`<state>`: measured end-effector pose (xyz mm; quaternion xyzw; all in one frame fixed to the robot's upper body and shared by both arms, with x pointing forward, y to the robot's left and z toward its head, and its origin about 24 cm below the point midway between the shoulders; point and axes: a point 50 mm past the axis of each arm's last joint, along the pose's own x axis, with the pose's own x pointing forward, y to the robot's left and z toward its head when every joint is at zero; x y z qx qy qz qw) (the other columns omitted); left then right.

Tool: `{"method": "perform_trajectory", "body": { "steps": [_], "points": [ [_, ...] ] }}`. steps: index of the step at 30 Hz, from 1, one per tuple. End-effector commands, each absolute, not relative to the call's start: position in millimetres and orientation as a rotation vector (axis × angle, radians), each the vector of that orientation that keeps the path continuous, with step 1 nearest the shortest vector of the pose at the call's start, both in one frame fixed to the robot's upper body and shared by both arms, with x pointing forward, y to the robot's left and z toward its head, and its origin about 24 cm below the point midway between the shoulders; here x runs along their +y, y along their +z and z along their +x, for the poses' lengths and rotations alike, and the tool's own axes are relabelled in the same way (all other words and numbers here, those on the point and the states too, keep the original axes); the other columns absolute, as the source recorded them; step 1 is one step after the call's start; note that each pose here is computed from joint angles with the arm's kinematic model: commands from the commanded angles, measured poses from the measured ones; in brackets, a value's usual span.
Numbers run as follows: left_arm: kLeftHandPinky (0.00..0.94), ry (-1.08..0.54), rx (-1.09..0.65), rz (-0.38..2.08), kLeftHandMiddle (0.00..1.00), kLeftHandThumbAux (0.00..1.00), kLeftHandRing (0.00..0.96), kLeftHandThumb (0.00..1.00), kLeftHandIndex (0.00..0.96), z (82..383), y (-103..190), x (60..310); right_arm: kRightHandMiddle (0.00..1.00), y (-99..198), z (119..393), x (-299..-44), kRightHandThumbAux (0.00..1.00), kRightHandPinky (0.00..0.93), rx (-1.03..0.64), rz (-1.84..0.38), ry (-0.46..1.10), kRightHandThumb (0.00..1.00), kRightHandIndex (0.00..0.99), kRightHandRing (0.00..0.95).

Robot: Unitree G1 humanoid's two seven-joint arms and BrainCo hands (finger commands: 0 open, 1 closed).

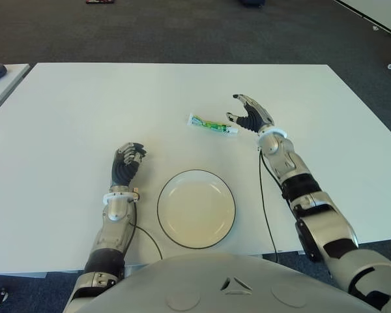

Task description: Put the toothpaste on the table into the plate.

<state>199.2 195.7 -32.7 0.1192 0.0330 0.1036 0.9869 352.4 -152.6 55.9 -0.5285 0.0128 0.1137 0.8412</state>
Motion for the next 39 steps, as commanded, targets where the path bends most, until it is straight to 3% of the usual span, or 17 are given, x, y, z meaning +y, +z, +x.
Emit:
{"method": "perform_trajectory", "body": {
  "steps": [1, 15, 39],
  "points": [
    [0.498, 0.213, 0.102, 0.245, 0.499, 0.721, 0.505, 0.704, 0.426, 196.7, -39.2, 196.8, 0.000, 69.6, 370.0, -142.9, 0.350, 0.000, 0.064, -1.171, 0.264, 0.449, 0.000, 0.000],
    [0.485, 0.233, 0.114, 0.228, 0.491, 0.721, 0.493, 0.706, 0.426, 193.8, -37.7, 198.3, 0.000, 71.2, 392.8, -129.8, 0.282, 0.000, 0.168, -1.328, 0.282, 0.500, 0.000, 0.000],
    [0.497, 0.263, 0.112, 0.233, 0.496, 0.720, 0.499, 0.708, 0.428, 189.1, -32.2, 201.7, 0.000, 62.1, 393.1, -132.7, 0.166, 0.000, 0.231, -1.620, 0.362, 0.476, 0.000, 0.000]
  ]
}}
